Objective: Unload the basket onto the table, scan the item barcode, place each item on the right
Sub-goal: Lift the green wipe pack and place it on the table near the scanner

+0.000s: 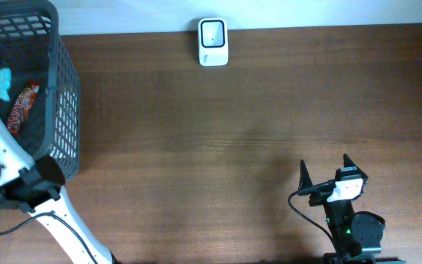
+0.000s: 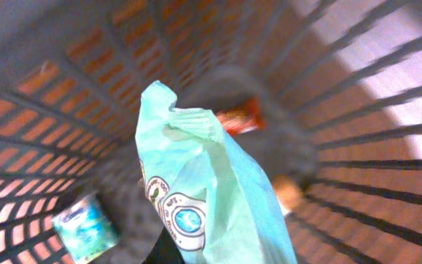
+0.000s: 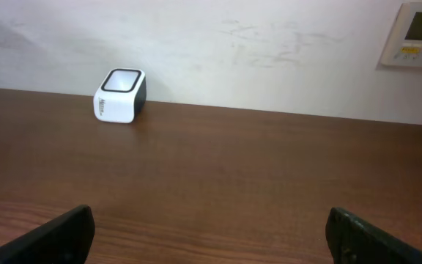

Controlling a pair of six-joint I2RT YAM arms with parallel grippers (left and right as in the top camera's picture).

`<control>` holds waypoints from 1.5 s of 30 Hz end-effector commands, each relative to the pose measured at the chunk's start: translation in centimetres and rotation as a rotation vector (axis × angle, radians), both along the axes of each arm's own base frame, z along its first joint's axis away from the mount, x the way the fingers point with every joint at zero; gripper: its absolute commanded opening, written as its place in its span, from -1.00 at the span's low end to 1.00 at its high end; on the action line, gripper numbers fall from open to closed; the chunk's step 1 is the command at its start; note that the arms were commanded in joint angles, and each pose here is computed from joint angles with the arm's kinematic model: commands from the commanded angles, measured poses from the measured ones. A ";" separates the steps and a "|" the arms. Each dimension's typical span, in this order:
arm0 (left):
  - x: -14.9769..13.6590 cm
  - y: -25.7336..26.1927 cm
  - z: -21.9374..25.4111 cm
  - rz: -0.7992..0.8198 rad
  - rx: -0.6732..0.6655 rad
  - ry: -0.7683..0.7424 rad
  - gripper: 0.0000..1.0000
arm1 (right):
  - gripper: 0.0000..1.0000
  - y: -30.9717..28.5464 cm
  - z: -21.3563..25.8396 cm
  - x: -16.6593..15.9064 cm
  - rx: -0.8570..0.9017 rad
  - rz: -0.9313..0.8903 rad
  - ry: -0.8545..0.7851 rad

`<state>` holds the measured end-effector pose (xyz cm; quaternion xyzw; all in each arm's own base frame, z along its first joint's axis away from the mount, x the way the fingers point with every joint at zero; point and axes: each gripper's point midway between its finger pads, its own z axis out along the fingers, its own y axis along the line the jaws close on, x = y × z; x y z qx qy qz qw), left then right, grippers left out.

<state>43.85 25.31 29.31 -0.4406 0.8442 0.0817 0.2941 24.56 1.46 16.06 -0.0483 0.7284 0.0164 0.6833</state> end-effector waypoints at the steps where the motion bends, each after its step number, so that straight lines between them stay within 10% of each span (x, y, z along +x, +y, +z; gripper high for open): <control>1: 0.4 -4.8 9.9 -0.129 -0.098 -0.378 -1.00 | 0.97 0.1 -0.3 0.0 0.001 0.003 0.004; 5: -0.9 -12.8 18.4 -0.387 -0.195 -0.635 -1.00 | 0.97 0.1 -0.3 0.0 0.001 0.003 0.004; 9: -1.1 -23.2 18.0 -0.634 -0.359 -0.583 -1.00 | 0.97 0.1 -0.3 0.0 0.001 0.003 0.004; 18: 2.3 -43.0 -0.5 -0.926 -0.119 0.043 -1.00 | 0.97 0.1 -0.3 0.0 0.001 0.003 0.004; 22: 3.7 -45.8 -9.4 -0.929 0.047 0.238 -1.00 | 0.97 0.1 -0.3 0.0 0.001 0.003 0.004; 32: 2.8 -50.4 -23.2 -1.010 -0.036 0.475 -0.87 | 0.97 0.1 -0.3 0.0 0.001 0.003 0.004; 36: 2.3 -51.7 -22.1 -1.071 -0.059 0.460 0.01 | 0.97 0.1 -0.3 0.0 0.001 0.003 0.004; 38: 3.2 -52.2 -18.4 -1.137 -0.059 0.368 0.99 | 0.97 0.1 -0.3 0.0 0.001 0.003 0.004; 45: 6.9 -41.2 8.3 -0.938 0.018 -0.343 0.99 | 0.97 0.1 -0.3 0.0 0.001 0.003 0.004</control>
